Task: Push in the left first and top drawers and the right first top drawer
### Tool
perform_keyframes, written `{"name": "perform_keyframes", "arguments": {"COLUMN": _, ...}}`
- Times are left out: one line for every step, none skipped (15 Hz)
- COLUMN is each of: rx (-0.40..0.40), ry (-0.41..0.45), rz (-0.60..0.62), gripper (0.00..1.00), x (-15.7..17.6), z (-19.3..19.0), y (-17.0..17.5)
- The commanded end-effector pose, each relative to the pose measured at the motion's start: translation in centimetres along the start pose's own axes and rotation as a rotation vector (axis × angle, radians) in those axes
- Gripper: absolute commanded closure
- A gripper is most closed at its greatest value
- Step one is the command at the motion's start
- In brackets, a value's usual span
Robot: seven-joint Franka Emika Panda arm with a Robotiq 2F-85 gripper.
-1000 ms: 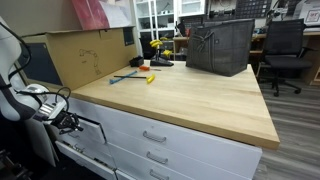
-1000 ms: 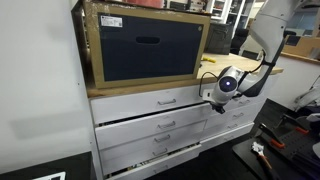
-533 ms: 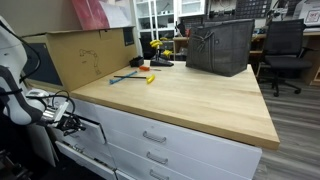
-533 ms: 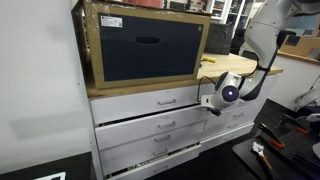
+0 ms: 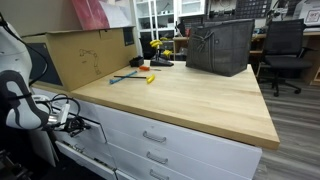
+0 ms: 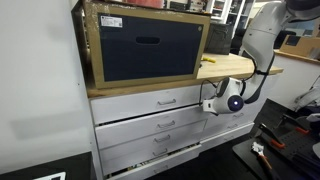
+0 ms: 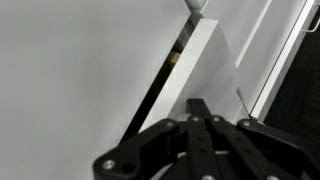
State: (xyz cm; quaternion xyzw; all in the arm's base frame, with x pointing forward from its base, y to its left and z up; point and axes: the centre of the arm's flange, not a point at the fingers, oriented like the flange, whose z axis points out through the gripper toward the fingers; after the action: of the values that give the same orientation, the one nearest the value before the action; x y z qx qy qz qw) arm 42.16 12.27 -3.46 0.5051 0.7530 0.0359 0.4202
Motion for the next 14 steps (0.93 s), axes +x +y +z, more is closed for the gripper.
{"name": "perform_keyframes", "arguments": {"rx": -0.081, "ry": -0.033, "rz": 0.005, "gripper": 1.00, "x": -0.7, "z": 2.2, "y": 0.7}}
{"name": "perform_keyframes", "arguments": {"rx": -0.091, "ry": -0.040, "rz": 0.000, "gripper": 1.00, "x": -0.9, "z": 2.8, "y": 0.9}}
{"name": "perform_keyframes", "arguments": {"rx": -0.101, "ry": -0.046, "rz": -0.002, "gripper": 1.00, "x": -1.1, "z": 3.3, "y": 1.0}}
{"name": "perform_keyframes", "arguments": {"rx": -0.107, "ry": -0.055, "rz": 0.000, "gripper": 1.00, "x": -1.3, "z": 3.8, "y": 1.2}}
{"name": "perform_keyframes", "arguments": {"rx": -0.113, "ry": -0.061, "rz": 0.001, "gripper": 1.00, "x": -1.5, "z": 4.1, "y": 1.3}}
{"name": "perform_keyframes", "arguments": {"rx": -0.112, "ry": -0.061, "rz": 0.002, "gripper": 1.00, "x": -1.5, "z": 4.1, "y": 1.2}}
{"name": "perform_keyframes", "arguments": {"rx": -0.110, "ry": -0.062, "rz": 0.004, "gripper": 1.00, "x": -1.5, "z": 4.1, "y": 1.2}}
{"name": "perform_keyframes", "arguments": {"rx": -0.107, "ry": -0.062, "rz": 0.008, "gripper": 1.00, "x": -1.5, "z": 4.0, "y": 1.2}}
{"name": "perform_keyframes", "arguments": {"rx": -0.096, "ry": -0.062, "rz": 0.014, "gripper": 1.00, "x": -1.4, "z": 3.8, "y": 1.2}}
{"name": "perform_keyframes", "arguments": {"rx": -0.077, "ry": -0.061, "rz": 0.023, "gripper": 1.00, "x": -1.3, "z": 3.5, "y": 1.2}}
{"name": "perform_keyframes", "arguments": {"rx": -0.065, "ry": -0.058, "rz": 0.033, "gripper": 1.00, "x": -1.3, "z": 3.2, "y": 1.1}}
{"name": "perform_keyframes", "arguments": {"rx": -0.036, "ry": -0.057, "rz": 0.045, "gripper": 1.00, "x": -1.2, "z": 2.7, "y": 1.0}}
{"name": "perform_keyframes", "arguments": {"rx": -0.010, "ry": -0.062, "rz": 0.062, "gripper": 1.00, "x": -1.3, "z": 2.4, "y": 1.0}}
{"name": "perform_keyframes", "arguments": {"rx": 0.012, "ry": -0.068, "rz": 0.083, "gripper": 1.00, "x": -1.4, "z": 2.3, "y": 1.0}}
